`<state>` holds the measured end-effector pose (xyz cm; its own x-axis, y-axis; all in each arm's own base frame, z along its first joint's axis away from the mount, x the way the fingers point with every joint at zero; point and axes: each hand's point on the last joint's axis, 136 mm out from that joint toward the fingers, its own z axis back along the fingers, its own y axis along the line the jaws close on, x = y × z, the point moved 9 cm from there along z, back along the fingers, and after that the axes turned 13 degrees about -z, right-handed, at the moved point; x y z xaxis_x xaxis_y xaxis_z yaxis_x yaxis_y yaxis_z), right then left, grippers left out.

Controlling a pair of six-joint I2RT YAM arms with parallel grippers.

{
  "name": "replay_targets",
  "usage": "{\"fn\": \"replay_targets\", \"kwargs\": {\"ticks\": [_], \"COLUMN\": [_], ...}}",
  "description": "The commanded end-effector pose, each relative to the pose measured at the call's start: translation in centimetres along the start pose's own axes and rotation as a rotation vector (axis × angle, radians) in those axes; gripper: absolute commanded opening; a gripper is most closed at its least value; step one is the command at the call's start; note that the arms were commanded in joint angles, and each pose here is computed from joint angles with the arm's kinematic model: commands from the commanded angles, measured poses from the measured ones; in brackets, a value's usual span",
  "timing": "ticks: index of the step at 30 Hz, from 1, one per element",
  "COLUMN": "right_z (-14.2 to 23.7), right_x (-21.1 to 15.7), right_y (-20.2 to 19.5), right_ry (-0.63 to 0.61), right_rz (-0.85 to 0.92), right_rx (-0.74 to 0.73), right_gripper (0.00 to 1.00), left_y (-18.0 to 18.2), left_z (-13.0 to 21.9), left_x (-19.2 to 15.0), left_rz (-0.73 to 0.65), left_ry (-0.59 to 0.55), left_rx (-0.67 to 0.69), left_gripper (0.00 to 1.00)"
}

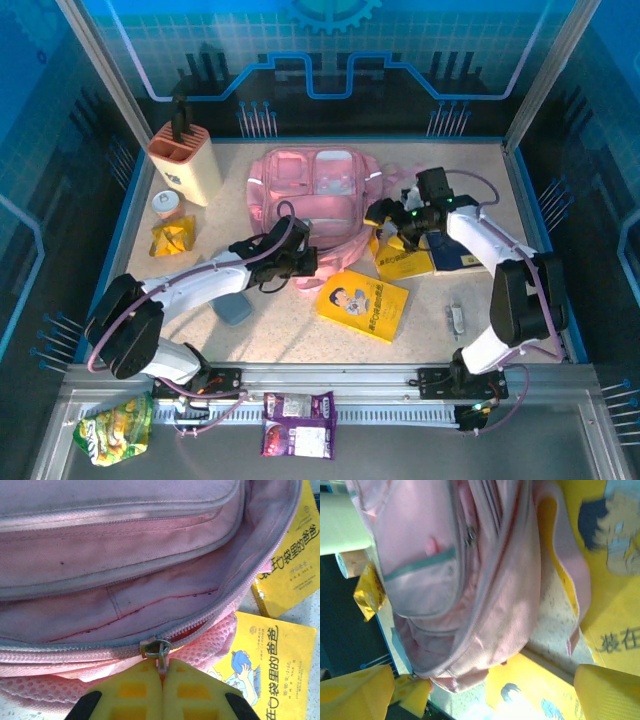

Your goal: Pack the student bag

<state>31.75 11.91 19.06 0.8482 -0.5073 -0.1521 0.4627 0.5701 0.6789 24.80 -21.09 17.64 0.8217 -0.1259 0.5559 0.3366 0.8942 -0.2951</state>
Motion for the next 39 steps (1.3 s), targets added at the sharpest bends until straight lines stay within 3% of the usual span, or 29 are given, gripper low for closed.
{"fn": "replay_targets", "kwargs": {"ticks": [1, 8, 16, 23, 26, 34, 39], "right_z": [-1.8, -5.6, -7.9, -7.6, -6.4, -3.7, -4.2], "right_x": [-1.6, -2.9, -3.3, -2.2, -1.3, 2.8, 3.8], "right_y": [0.3, 2.1, 2.1, 1.9, 2.5, 4.0, 5.5], "right_ry": [0.06, 0.008, -0.04, -0.053, -0.053, -0.04, -0.031], "right_rz": [-0.047, -0.108, -0.134, -0.091, -0.03, 0.116, 0.167], "right_rx": [0.048, 0.089, 0.029, -0.009, 0.012, 0.016, -0.02], "right_gripper": [0.94, 0.87, 0.59, 0.13, 0.0, 0.0, 0.04], "left_y": [-1.8, -2.8, -2.9, -2.4, -1.3, 3.8, 2.5], "left_z": [0.3, 0.1, 0.6, 1.4, 2.2, 4.2, 4.3], "left_x": [1.6, 2.1, 2.3, 1.3, 0.1, -3.6, -2.1], "left_rz": [0.007, -0.012, -0.04, -0.068, -0.099, -0.073, -0.034], "left_ry": [-0.077, -0.086, -0.088, -0.053, 0.001, 0.127, 0.089], "left_rx": [-0.091, -0.133, -0.124, -0.099, -0.027, 0.255, 0.13], "left_gripper": [0.0, 0.0, 0.0, 0.0, 0.0, 0.0, 0.0]}}
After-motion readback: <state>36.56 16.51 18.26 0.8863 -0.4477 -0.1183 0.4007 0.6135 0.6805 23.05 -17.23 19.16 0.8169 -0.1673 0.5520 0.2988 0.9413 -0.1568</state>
